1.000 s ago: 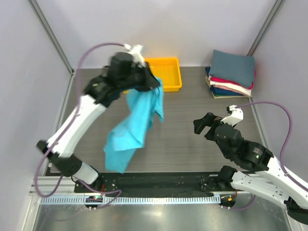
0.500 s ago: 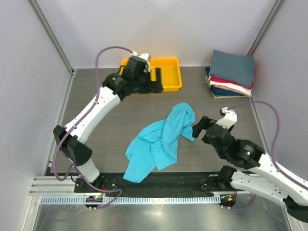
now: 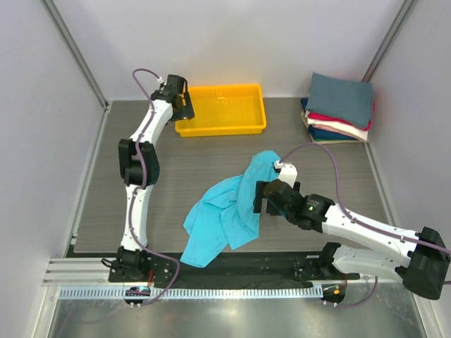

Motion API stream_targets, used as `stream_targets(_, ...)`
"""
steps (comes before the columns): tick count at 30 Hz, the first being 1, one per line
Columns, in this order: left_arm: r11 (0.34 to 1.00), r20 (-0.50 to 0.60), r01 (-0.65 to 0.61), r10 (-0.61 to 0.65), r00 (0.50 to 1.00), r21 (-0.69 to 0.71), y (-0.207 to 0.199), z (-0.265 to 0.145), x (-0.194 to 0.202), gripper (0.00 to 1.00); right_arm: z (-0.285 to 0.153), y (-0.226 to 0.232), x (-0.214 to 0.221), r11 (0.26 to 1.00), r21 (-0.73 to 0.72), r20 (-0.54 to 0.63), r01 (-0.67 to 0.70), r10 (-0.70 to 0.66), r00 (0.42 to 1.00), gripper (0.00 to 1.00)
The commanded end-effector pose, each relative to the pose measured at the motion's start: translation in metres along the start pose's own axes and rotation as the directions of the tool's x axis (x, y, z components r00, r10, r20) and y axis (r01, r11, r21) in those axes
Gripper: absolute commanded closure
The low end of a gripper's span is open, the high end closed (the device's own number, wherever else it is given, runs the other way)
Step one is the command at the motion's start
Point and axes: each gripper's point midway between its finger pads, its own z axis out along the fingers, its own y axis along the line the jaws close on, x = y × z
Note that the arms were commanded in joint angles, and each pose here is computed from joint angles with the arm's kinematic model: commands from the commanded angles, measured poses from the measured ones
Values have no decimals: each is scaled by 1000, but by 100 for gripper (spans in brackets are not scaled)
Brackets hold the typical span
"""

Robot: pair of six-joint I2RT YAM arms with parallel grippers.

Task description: Fold and stack the t-shirts

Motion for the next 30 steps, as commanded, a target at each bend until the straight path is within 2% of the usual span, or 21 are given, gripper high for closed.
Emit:
stream_targets(1, 1000, 64, 0, 1, 998, -22, 4, -1, -30, 8, -3, 20, -17, 997, -81, 54, 10, -6, 999, 0)
stream_targets(3, 999, 31, 6, -5, 1000, -44, 7, 20, -18, 14, -4, 19, -17, 996, -86, 55, 15, -10, 998, 0)
stream_targets(4, 999, 17, 11, -10, 1000, -46, 9, 25, -13, 24, -6, 18, -17, 996, -91, 61, 13, -7, 998, 0)
stream_targets(6, 998, -4, 43, -43, 999, -49, 14, 29, -7, 50, -8, 16, -18, 996, -93, 69, 8, -2, 998, 0)
stream_targets(7, 997, -39, 43, -45, 998, -58, 18, 35, 7, 68, -8, 14, -16, 996, -92, 70, 6, 0, 998, 0)
stream_targets(10, 993, -43, 74, -78, 996, -91, 31, 21, 10, 100, -11, 11, -15, 995, -101, 80, -9, 17, 997, 0)
stream_targets(11, 990, -84, 73, -83, 993, -118, 40, 20, 26, 100, -14, 11, -16, 994, -111, 82, -16, 26, 996, 0)
stream_targets(13, 973, -81, 156, -171, 982, -171, 64, -6, 25, 100, -17, 11, -15, 992, -123, 79, -26, 36, 996, 0)
stream_targets(14, 961, -133, 167, -199, 971, -219, 79, -7, 50, 100, -18, 10, -14, 991, -125, 77, -37, 47, 996, 0)
stream_targets(15, 937, -136, 232, -274, 952, -262, 98, -10, 60, 100, -22, 11, -16, 989, -142, 84, -50, 62, 994, 0)
stream_targets(16, 920, -94, 298, -330, 939, -257, 107, -37, 51, 100, -23, 10, -14, 987, -148, 81, -55, 68, 994, 0)
stream_targets(17, 898, -162, 302, -366, 916, -321, 127, -37, 94, 100, -25, 10, -14, 985, -156, 81, -67, 81, 993, 0)
stream_targets(19, 837, -124, 444, -501, 857, -320, 150, -49, 102, 100, -30, 9, -13, 981, -176, 83, -82, 98, 992, 0)
stream_targets(20, 805, -111, 522, -568, 816, -280, 160, -70, 102, 100, -32, 9, -13, 979, -183, 82, -91, 107, 991, 0)
stream_targets(21, 749, -125, 580, -640, 758, -320, 186, -68, 130, 100, -34, 9, -12, 976, -196, 80, -97, 114, 990, 0)
stream_targets(22, 702, -133, 638, -699, 703, -318, 193, -71, 144, 100, -37, 9, -12, 973, -209, 82, -101, 121, 989, 0)
stream_targets(23, 665, -113, 696, -740, 663, -271, 198, -86, 140, 100, -39, 9, -11, 970, -219, 79, -105, 125, 989, 0)
stream_targets(24, 608, -102, 736, -787, 609, -297, 219, -85, 160, 100, -40, 9, -9, 969, -224, 74, -102, 121, 990, 0)
stream_targets(25, 571, -78, 767, -814, 576, -292, 228, -89, 160, 100, -42, 8, -9, 967, -232, 75, -101, 121, 990, 0)
stream_targets(29, 464, 0, 839, -875, 484, -284, 262, -99, 156, 100, -44, 4, -6, 968, -232, 72, -97, 116, 991, 0)
stream_targets(30, 424, 13, 861, -895, 445, -281, 271, -98, 153, 100, -44, 4, -5, 968, -230, 69, -95, 114, 991, 0)
